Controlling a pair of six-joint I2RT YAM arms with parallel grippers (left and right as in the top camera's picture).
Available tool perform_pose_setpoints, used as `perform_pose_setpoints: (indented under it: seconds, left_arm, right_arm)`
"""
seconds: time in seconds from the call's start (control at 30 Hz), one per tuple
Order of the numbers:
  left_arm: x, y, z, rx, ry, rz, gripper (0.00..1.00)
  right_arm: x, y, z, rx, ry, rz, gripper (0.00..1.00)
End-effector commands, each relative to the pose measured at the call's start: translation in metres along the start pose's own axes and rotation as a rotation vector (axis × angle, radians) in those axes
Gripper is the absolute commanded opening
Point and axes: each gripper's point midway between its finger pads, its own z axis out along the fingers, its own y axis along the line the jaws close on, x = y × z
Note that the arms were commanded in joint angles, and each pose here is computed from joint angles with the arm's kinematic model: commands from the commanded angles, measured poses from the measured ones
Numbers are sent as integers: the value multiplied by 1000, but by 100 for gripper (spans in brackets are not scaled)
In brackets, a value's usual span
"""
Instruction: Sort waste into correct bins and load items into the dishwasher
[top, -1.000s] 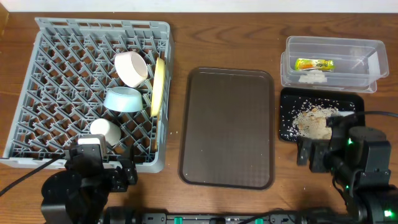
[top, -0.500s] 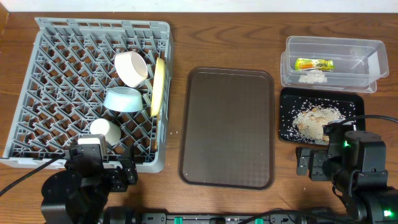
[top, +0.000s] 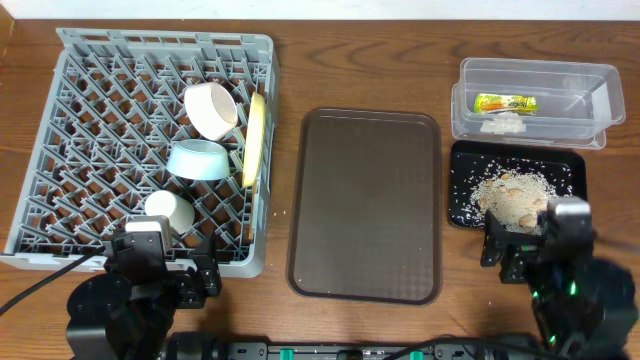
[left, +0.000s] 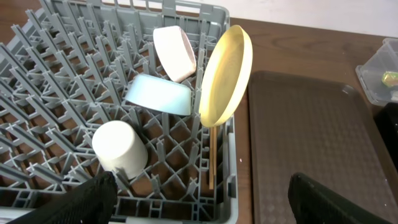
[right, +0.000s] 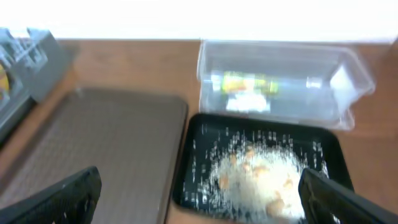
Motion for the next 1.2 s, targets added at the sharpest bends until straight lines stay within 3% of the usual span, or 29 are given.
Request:
perform_pose_setpoints:
  seconds: [0.0,0.2,0.37,0.67,0.97,1.17]
  left_arm:
    - [1,-1,0,7,2,12,89]
    - [1,-1,0,7,1,12,89]
    - [1,-1,0,7,2,12,89]
    - [1,-1,0,7,2,12,89]
    - [1,-1,0,7,2,12,89]
    - [1,-1,0,7,1,12,89]
  right_arm:
    - [11,1,3,-16,-127,-17,99]
    - [5,5,11,-45,-359,-12,99]
    - [12,5,28,-48,-424,-11,99]
    - [38,4,56,-49,-470,-13,99]
    - [71,13,69,-103,-324,-102,99]
    - [69,12,68,-98,-332,-100,99]
